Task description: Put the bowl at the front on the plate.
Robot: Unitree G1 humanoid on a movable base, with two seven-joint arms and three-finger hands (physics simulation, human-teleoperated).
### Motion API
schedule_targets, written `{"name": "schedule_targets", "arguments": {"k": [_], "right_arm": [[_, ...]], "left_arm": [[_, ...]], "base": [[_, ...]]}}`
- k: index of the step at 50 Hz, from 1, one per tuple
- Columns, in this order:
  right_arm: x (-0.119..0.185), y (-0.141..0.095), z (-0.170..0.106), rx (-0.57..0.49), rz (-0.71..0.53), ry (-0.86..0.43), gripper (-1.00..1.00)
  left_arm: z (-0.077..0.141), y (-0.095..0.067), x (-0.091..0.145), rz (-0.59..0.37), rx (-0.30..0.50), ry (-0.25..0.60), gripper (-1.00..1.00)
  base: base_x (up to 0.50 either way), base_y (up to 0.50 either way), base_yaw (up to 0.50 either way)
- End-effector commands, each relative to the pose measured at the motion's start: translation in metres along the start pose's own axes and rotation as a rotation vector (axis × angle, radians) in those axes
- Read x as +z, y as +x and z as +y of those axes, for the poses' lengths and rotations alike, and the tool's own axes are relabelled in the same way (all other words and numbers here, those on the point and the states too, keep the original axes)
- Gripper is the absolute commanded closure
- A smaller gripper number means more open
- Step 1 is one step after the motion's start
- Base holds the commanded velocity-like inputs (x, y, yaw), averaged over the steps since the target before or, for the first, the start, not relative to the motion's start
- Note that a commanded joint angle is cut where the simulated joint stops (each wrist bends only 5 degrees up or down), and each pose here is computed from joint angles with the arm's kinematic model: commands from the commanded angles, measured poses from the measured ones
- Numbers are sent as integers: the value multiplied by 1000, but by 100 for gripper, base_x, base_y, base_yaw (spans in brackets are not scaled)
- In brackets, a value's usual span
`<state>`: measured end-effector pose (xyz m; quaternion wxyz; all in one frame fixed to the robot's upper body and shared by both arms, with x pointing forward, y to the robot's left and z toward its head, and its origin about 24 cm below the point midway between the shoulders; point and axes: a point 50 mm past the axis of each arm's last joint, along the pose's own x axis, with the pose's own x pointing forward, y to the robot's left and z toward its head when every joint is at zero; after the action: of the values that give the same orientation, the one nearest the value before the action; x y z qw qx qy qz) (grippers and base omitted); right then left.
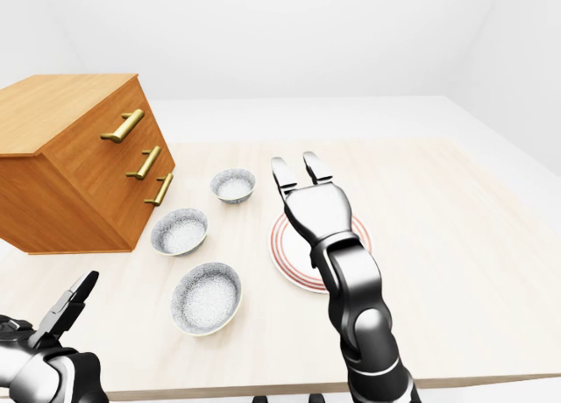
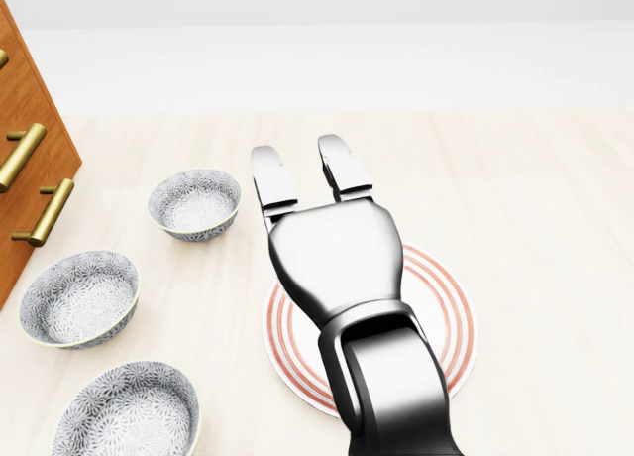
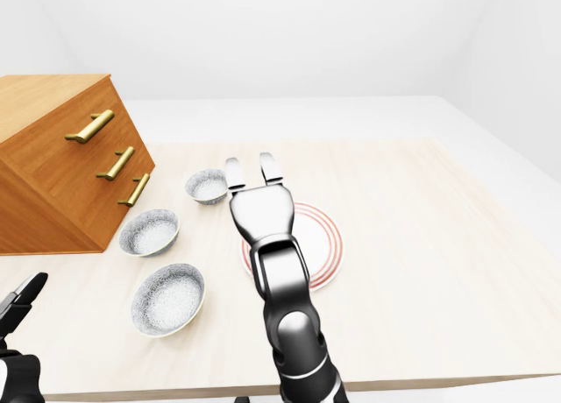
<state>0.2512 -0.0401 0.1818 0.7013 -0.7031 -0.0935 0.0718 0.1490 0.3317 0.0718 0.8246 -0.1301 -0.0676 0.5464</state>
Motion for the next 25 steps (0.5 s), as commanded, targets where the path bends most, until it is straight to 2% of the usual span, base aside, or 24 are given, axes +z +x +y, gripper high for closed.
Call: {"name": "schedule_targets", "arguments": {"k": [1,4,8,14,19,25], "right_arm": [[19,12,14,82,-71,-6,-100],[26,21,24,140,-106,-4,-100],[32,25,22,143,-124,3,-100],[49,23,16,128,-163,-11,-100],[61,19,2,68,-179,-36,-100],[70,12,5,66,-219,-76,-100]], "left_arm": [[0,1,-2,1,1,2,-100],[0,0,-1,-4,1,2,-100],[0,0,-1,-2,1,1,-100],[0,0,0,-4,1,2,-100],[0,0,-1,-2,-1,3,-100],[0,1,-2,-3,0,3,-100]], "base": [[0,0,0],[0,0,0],[0,0,0],[0,0,0],[0,0,0],[0,0,0]]}}
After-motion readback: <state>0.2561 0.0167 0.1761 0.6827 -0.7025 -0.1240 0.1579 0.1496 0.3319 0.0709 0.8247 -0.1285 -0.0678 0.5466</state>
